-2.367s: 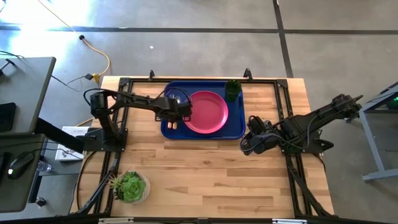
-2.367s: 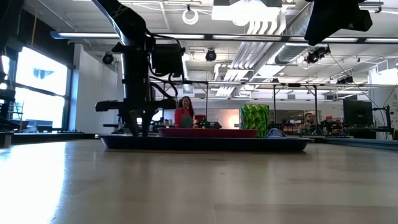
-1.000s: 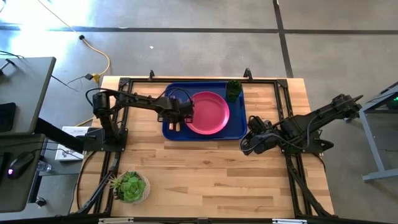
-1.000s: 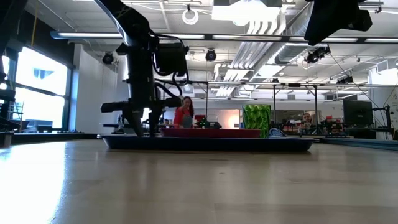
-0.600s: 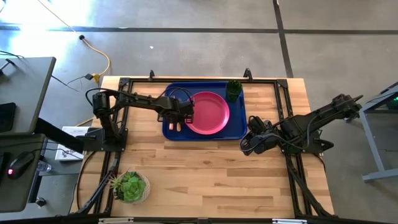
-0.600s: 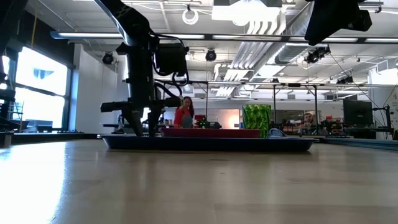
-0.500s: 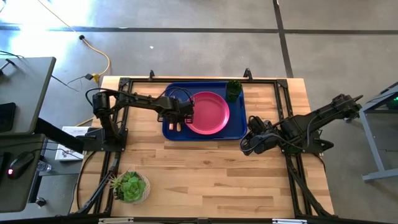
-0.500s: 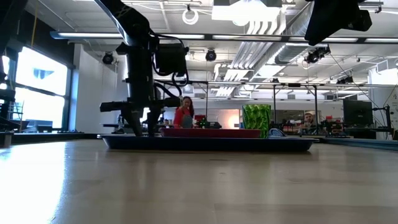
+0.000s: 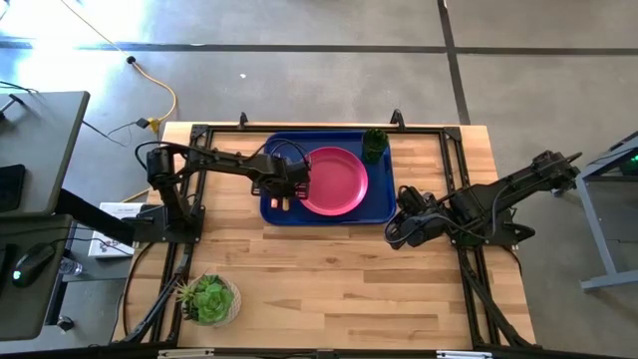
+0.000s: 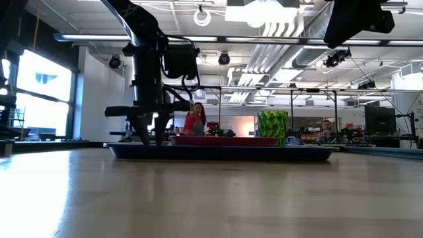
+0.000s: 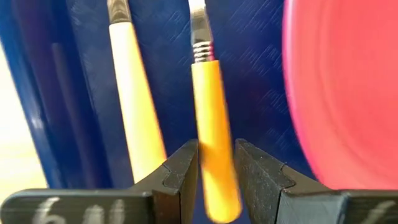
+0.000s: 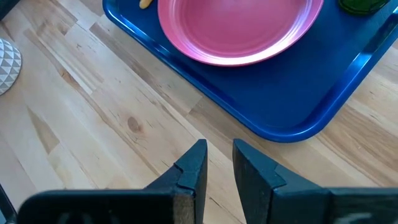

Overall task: Pick and place plate/cup/fork/spoon on tray
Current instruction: Put the yellow spoon between the fork and plate on the blue serving tray, then return to Home Position

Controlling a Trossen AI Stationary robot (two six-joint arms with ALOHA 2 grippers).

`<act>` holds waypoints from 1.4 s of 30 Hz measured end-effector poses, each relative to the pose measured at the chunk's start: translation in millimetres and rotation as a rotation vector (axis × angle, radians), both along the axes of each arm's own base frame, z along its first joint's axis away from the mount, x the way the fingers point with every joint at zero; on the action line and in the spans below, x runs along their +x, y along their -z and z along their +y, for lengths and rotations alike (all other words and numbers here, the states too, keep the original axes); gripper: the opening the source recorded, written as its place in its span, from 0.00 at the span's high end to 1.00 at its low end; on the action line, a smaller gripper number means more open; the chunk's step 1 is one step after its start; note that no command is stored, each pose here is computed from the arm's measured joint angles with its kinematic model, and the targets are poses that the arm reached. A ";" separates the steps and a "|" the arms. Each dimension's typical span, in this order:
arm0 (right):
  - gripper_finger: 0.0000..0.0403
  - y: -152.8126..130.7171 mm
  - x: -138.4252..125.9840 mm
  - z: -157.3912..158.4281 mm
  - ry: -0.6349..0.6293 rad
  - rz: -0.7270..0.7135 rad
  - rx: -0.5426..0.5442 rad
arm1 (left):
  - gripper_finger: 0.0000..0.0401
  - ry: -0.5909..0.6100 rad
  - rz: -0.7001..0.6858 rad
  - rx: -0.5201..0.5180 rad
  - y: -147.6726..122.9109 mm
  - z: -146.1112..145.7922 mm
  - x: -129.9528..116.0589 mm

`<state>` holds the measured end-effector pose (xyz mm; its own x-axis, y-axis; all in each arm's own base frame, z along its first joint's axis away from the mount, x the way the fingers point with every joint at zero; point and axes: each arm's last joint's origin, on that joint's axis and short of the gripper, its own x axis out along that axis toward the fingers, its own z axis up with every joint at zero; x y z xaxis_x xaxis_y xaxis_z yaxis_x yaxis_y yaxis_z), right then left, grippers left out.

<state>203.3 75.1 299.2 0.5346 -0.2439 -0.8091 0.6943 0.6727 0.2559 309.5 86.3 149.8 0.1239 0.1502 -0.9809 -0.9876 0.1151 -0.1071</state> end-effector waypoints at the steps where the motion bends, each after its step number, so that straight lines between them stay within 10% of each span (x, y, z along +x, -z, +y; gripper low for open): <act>1: 0.84 0.0 0.0 0.0 0.000 0.000 0.000 | 0.76 0.000 0.003 -0.001 -0.2 -0.1 -0.4; 23: 0.84 0.1 0.0 0.0 0.000 0.000 -0.001 | 0.76 0.036 -0.073 0.025 -29.0 -1.9 -7.5; 42: 0.84 -3.9 5.4 -1.5 0.038 -0.089 -0.073 | 0.76 0.629 -0.598 0.279 -170.0 -72.7 -66.7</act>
<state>208.7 73.6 303.1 0.5925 -0.3219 -0.7384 0.6963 0.6657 0.2685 242.7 13.6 319.9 0.7393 0.1046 -0.6652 -0.5224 0.7124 -0.4686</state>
